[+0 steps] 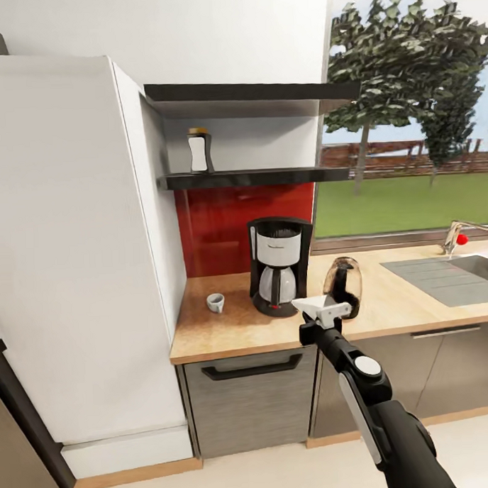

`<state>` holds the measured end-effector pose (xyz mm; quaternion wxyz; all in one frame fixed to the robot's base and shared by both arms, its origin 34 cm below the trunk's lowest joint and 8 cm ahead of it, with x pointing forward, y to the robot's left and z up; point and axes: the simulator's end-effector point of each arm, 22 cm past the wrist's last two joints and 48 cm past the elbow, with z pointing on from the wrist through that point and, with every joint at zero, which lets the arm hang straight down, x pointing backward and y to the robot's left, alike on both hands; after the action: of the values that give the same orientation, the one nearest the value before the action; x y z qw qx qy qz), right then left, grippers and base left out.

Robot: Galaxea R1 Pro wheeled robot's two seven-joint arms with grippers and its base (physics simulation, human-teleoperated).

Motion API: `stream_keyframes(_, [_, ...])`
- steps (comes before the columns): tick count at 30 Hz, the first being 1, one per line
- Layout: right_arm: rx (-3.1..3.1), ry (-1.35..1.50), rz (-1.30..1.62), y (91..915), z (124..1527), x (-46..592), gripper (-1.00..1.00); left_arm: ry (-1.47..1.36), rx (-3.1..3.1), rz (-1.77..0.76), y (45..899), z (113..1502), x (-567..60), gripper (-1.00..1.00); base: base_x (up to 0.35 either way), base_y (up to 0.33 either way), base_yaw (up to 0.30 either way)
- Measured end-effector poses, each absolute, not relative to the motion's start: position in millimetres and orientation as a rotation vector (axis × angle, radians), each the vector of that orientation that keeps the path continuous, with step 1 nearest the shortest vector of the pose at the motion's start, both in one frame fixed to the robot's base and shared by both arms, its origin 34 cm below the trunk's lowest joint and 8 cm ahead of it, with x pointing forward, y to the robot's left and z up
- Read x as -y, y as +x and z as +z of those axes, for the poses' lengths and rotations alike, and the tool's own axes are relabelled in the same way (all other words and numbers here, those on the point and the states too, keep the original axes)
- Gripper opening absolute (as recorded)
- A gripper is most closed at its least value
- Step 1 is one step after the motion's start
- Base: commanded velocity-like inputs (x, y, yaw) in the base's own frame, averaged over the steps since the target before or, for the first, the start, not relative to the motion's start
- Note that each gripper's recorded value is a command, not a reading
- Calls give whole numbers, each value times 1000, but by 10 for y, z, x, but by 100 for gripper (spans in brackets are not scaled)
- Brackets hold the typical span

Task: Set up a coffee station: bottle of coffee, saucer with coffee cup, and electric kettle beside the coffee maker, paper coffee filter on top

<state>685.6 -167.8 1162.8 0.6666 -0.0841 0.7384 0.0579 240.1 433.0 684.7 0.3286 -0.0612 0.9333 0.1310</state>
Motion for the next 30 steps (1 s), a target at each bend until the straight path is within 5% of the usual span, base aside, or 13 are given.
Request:
stream_keyframes(11, [-1790,-59,24,7417,12830,1616,-100,-162,-2536,347,2125,6730,-4344,100,0,0,0])
stream_keyframes(19, [-1983,-274,-171,7853,12916,1192,-100,-116,-2716,324,1804,6530,-4233,100,0,0,0])
stream_keyframes(30, [-2155,-303,-412,8307,13276,1632,-100,-46,-2744,295,1767,6489,-4111,100,0,0,0])
